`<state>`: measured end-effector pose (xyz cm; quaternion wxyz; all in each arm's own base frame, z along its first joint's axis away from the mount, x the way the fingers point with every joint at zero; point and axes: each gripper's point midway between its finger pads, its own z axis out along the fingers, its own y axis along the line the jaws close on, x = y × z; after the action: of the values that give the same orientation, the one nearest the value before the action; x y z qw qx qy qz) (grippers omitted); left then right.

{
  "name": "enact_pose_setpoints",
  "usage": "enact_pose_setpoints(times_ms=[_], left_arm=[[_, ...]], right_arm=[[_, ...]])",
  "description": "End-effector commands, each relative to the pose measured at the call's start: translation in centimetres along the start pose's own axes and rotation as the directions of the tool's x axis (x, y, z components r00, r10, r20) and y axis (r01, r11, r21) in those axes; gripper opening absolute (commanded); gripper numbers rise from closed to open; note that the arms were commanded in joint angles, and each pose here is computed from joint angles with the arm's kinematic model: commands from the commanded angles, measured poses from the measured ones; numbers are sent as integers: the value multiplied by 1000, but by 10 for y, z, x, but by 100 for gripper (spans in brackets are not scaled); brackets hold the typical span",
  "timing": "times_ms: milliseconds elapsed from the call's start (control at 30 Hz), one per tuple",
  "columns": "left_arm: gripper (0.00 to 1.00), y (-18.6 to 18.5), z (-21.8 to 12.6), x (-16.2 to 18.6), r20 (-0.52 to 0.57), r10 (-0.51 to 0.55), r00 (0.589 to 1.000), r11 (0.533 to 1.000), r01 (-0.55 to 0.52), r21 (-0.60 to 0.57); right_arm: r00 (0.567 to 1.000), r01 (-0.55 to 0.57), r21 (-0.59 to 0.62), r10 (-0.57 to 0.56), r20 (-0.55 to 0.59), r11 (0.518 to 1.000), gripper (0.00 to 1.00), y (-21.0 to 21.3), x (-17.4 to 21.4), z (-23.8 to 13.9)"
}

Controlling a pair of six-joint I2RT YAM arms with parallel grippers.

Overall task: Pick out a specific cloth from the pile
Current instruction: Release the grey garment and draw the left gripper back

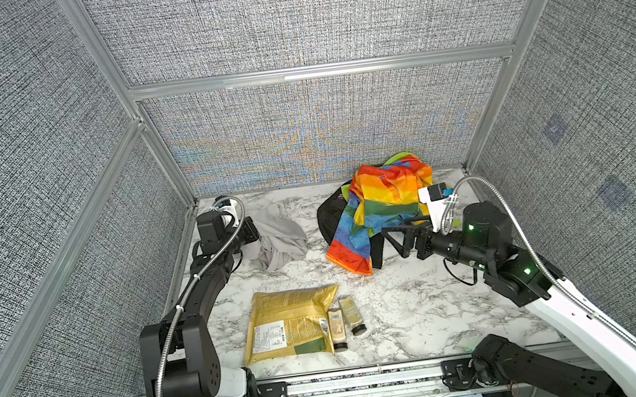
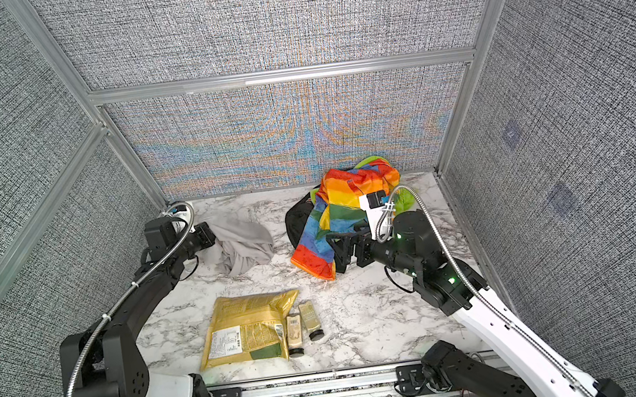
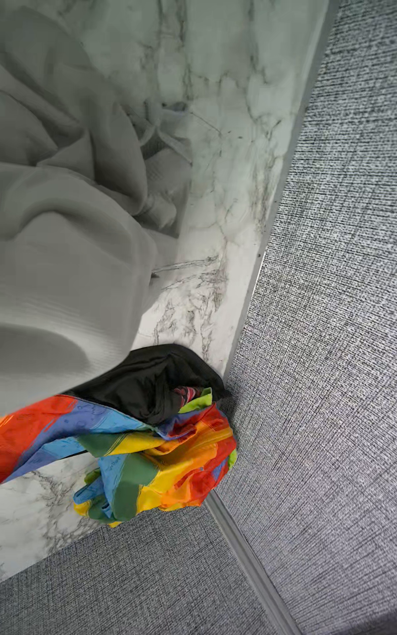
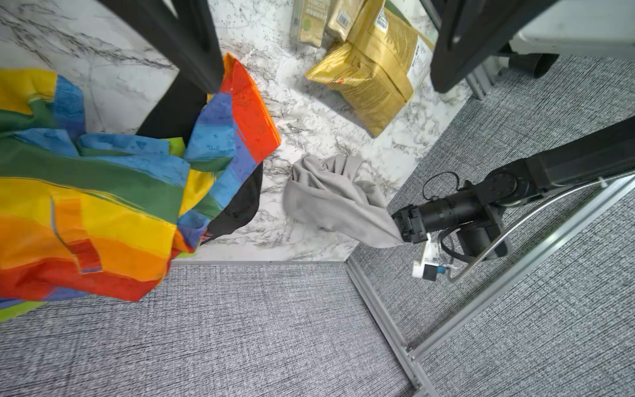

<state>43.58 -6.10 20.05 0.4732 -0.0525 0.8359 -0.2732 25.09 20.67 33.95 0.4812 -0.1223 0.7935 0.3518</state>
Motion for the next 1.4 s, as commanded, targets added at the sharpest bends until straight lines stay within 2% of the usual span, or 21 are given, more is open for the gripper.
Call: enact_pose_setpoints(times_ms=[0, 100, 267, 433, 600, 667, 733, 900, 1033, 1133, 1200, 1300, 1367], left_arm=[[0, 9, 4, 2, 33, -50, 998, 998, 51, -23], [2, 27, 7, 16, 27, -95, 995, 991, 97, -88], [10, 36, 26, 40, -49, -151, 987, 984, 146, -98], [13, 46, 44, 51, -58, -212, 976, 972, 204, -113], [24, 56, 68, 67, -112, -244, 963, 964, 229, -137], [34, 57, 76, 75, -134, -251, 959, 964, 234, -129], [38, 58, 78, 76, -139, -249, 959, 964, 231, -131], [60, 54, 61, 61, -103, -212, 972, 968, 194, -159], [77, 40, 32, 45, -64, -176, 982, 972, 163, -169], [82, 30, 6, 33, -52, -108, 993, 976, 95, -198], [91, 22, -11, 28, -57, -56, 997, 978, 44, -204], [99, 12, -38, 22, -45, -12, 999, 977, 2, -215], [99, 2, -51, 17, -21, 6, 1000, 980, -10, -201]], right_arm=[[1000, 22, -28, -21, 8, 999, 99, 7, -3, 5], [1000, 27, -3, -27, -11, 1000, 98, 3, 1, 9], [1000, 25, 29, -25, -6, 999, 99, -4, 3, 7], [1000, 21, 31, -20, -10, 999, 99, -4, 4, 7], [1000, 19, 41, -18, -7, 999, 99, -6, 4, 5], [1000, 17, 50, -17, -6, 999, 99, -7, 5, 4], [1000, 17, 58, -17, -7, 998, 99, -9, 6, 3], [1000, 21, 72, -21, -2, 997, 99, -11, 7, -2], [1000, 17, 64, -18, 5, 998, 99, -12, 10, 1], [1000, 17, 56, -17, -7, 998, 99, -11, 10, 5], [1000, 16, 61, -16, 3, 998, 99, -11, 8, 5], [999, 16, 79, -19, 38, 997, 98, -14, 1, 2], [998, 16, 89, -21, 57, 996, 99, -14, -3, 0]])
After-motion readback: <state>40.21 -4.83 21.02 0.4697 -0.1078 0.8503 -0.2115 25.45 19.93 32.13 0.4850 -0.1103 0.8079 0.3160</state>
